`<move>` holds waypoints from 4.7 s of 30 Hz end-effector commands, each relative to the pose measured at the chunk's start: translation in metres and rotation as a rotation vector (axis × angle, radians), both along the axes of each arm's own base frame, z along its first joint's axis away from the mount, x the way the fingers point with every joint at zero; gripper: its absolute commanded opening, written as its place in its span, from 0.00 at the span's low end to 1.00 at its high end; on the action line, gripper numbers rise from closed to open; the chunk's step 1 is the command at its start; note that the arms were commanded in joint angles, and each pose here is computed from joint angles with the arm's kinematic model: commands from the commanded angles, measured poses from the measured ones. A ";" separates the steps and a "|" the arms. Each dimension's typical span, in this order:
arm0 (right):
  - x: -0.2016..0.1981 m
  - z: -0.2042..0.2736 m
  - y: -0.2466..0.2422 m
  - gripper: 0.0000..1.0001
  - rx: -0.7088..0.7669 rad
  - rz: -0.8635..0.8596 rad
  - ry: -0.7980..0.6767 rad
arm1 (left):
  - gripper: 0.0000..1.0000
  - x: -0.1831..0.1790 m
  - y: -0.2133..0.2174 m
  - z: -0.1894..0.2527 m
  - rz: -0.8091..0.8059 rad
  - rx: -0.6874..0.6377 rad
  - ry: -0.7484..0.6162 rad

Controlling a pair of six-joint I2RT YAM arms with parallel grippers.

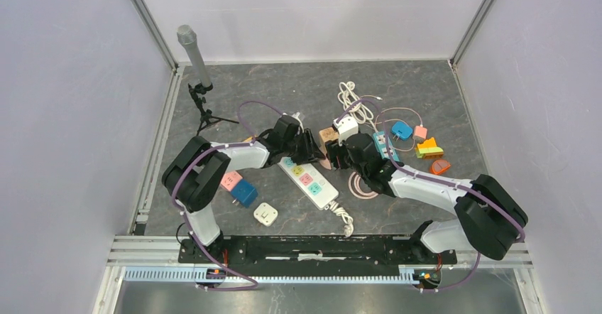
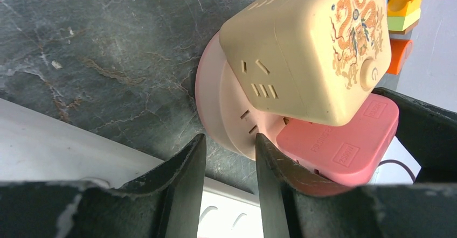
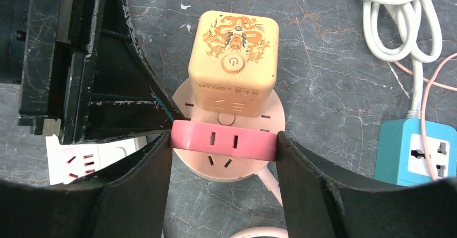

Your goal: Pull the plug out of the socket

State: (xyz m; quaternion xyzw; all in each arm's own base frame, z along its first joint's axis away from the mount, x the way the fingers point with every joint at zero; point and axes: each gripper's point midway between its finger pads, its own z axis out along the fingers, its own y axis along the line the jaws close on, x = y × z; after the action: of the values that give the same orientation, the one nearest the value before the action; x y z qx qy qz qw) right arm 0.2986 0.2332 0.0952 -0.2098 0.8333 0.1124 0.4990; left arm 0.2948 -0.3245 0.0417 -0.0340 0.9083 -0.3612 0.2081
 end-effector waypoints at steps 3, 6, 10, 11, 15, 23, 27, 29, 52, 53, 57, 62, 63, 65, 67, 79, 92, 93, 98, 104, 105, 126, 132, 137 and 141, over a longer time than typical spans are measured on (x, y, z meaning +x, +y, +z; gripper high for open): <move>0.016 0.055 0.030 0.00 0.192 0.008 -0.092 | 0.44 -0.015 0.024 -0.039 -0.029 0.197 0.092; 0.020 0.072 0.033 0.00 0.229 0.000 -0.104 | 0.43 -0.015 0.030 -0.043 -0.045 0.255 0.096; 0.030 0.092 0.029 0.00 0.269 -0.025 -0.126 | 0.42 -0.018 0.038 -0.048 -0.066 0.306 0.100; 0.032 0.096 0.027 0.00 0.273 -0.031 -0.134 | 0.42 -0.019 0.039 -0.049 -0.069 0.313 0.101; 0.039 0.105 0.011 0.00 0.252 -0.092 -0.163 | 0.42 -0.020 0.039 -0.047 -0.074 0.306 0.099; 0.044 0.109 -0.055 0.00 0.168 -0.344 -0.192 | 0.46 -0.003 0.009 0.013 -0.132 0.158 -0.024; 0.040 0.078 -0.074 0.00 0.087 -0.379 -0.063 | 0.49 0.001 -0.001 0.046 -0.158 0.092 -0.087; 0.035 0.054 -0.080 0.00 0.009 -0.373 0.037 | 0.51 0.001 -0.002 0.058 -0.160 0.074 -0.111; 0.030 -0.038 -0.080 0.72 -0.136 -0.309 0.326 | 0.60 -0.007 0.034 0.091 -0.041 0.117 -0.187; 0.031 -0.034 -0.079 0.76 -0.127 -0.306 0.312 | 0.61 -0.007 0.034 0.092 -0.040 0.118 -0.190; 0.038 -0.013 -0.074 0.86 -0.079 -0.282 0.241 | 0.63 -0.004 0.033 0.095 -0.033 0.120 -0.199; 0.038 0.012 -0.063 0.95 0.019 -0.219 0.150 | 0.63 -0.003 0.029 0.089 -0.039 0.107 -0.182; 0.037 0.017 -0.058 0.97 0.049 -0.195 0.133 | 0.62 -0.004 0.028 0.087 -0.041 0.105 -0.176; 0.034 0.024 -0.042 0.98 0.117 -0.126 0.118 | 0.61 -0.003 0.026 0.079 -0.041 0.109 -0.164; 0.032 0.027 -0.028 0.98 0.152 -0.087 0.115 | 0.60 0.000 0.025 0.073 -0.038 0.112 -0.160; 0.045 0.022 0.020 0.98 0.057 -0.090 0.091 | 0.58 0.001 0.030 0.047 -0.010 0.114 -0.109; 0.058 0.006 0.024 0.80 0.040 -0.176 0.115 | 0.58 0.004 0.021 0.040 -0.020 0.060 -0.064; 0.058 0.005 0.024 0.77 0.036 -0.180 0.116 | 0.58 0.004 0.020 0.040 -0.022 0.059 -0.062; 0.060 0.003 0.022 0.58 0.036 -0.203 0.118 | 0.58 0.009 0.017 0.037 -0.024 0.056 -0.054; 0.069 0.018 0.026 0.40 0.134 -0.262 0.085 | 0.57 0.028 0.023 0.032 0.005 0.074 -0.062; 0.071 0.019 0.028 0.38 0.155 -0.275 0.085 | 0.57 0.032 0.026 0.030 0.014 0.071 -0.056; 0.071 0.014 0.037 0.00 0.273 -0.294 0.092 | 0.36 0.037 0.018 -0.020 0.015 0.020 0.091; 0.067 0.036 0.048 0.00 0.351 -0.227 0.057 | 0.27 0.027 0.035 -0.043 0.020 0.119 0.129; 0.060 0.061 0.062 0.00 0.427 -0.101 -0.011 | 0.26 0.022 0.041 -0.051 0.026 0.149 0.138; 0.055 0.063 0.065 0.00 0.448 -0.062 -0.020 | 0.26 0.022 0.043 -0.053 0.027 0.160 0.137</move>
State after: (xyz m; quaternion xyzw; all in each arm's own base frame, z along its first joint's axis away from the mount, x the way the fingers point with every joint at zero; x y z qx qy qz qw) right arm 0.3512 0.2564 0.0850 -0.0726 0.8599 0.1422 0.4849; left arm 0.3323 -0.3103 0.0350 -0.0473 0.9129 -0.3650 0.1766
